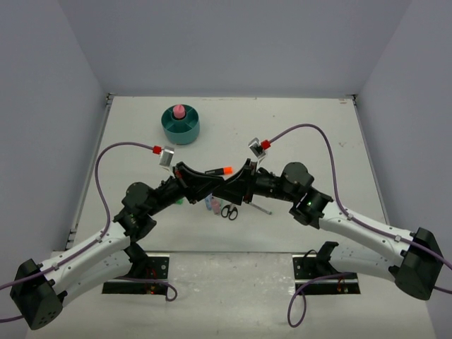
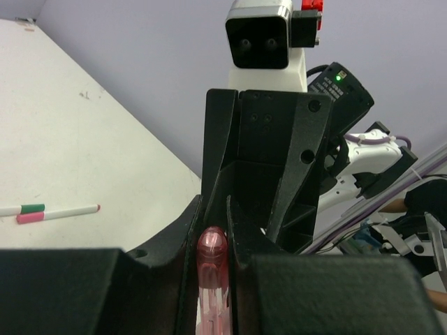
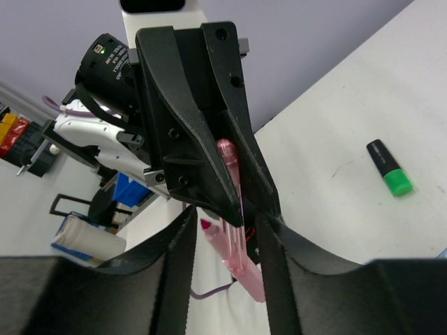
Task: Sort the stationery into containers
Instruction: Close the pen cap on the pen.
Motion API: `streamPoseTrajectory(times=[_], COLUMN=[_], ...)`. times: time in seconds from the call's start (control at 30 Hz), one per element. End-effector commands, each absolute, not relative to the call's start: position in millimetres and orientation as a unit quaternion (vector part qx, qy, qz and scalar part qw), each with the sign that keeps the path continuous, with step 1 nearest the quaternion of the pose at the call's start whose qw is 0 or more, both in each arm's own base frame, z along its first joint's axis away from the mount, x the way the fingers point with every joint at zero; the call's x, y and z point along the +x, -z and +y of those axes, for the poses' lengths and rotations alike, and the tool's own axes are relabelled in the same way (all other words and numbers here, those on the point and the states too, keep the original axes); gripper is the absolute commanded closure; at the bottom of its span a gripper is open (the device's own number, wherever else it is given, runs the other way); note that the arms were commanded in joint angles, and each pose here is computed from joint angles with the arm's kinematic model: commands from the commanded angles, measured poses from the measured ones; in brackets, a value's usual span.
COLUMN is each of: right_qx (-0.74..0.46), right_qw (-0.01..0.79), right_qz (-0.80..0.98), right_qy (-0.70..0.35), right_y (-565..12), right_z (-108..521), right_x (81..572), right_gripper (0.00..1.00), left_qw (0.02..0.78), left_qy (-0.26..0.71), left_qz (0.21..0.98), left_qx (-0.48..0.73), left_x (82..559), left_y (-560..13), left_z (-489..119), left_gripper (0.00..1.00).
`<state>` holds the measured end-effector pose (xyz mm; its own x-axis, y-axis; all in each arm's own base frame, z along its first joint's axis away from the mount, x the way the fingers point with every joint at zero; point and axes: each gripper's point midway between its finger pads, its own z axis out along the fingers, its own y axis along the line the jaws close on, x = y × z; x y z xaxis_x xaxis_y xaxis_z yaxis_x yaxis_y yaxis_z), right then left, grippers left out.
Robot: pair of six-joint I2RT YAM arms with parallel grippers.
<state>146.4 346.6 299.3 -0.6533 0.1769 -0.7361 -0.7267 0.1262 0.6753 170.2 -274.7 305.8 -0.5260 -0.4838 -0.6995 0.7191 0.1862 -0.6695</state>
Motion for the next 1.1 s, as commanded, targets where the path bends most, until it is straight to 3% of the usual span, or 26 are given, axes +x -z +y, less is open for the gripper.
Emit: streamPoseTrajectory(times=[0.0, 0.3, 0.53, 0.83, 1.07], right_qx=[-0.201, -0.221, -0.359, -0.402, -0.386], right_qw=[0.415, 0.42, 0.413, 0.371, 0.385], right_qz=[0.619, 0.627, 0.597, 0.584, 0.57], right_qy=[-0.635, -0.618, -0.587, -0.6, -0.614], right_y=[-326.6, -314.5, -275.1, -253.9, -264.8], right_z=[337.7, 324.0, 315.0, 329.1, 351.3], right_x=[153.3, 142.3, 109.8, 93.6, 93.7], right_gripper=[0.57, 0.57, 0.4, 0.43, 0.49], left_qw=[0.459, 0.46, 0.458, 0.456, 0.456], left_qy=[0.631, 0.631, 0.64, 0.655, 0.661], left_qz=[0.612, 0.613, 0.604, 0.59, 0.588], left_qx=[0.129, 0.124, 0.122, 0.118, 0.102], left_x=[159.1, 160.1, 155.6, 152.5, 155.1], left_y=[-300.1, -304.2, -319.1, -330.3, -332.1], left_z=[-280.4, -279.5, -277.2, -277.2, -275.8], left_gripper=[1.0, 1.0, 1.0, 1.0, 1.0])
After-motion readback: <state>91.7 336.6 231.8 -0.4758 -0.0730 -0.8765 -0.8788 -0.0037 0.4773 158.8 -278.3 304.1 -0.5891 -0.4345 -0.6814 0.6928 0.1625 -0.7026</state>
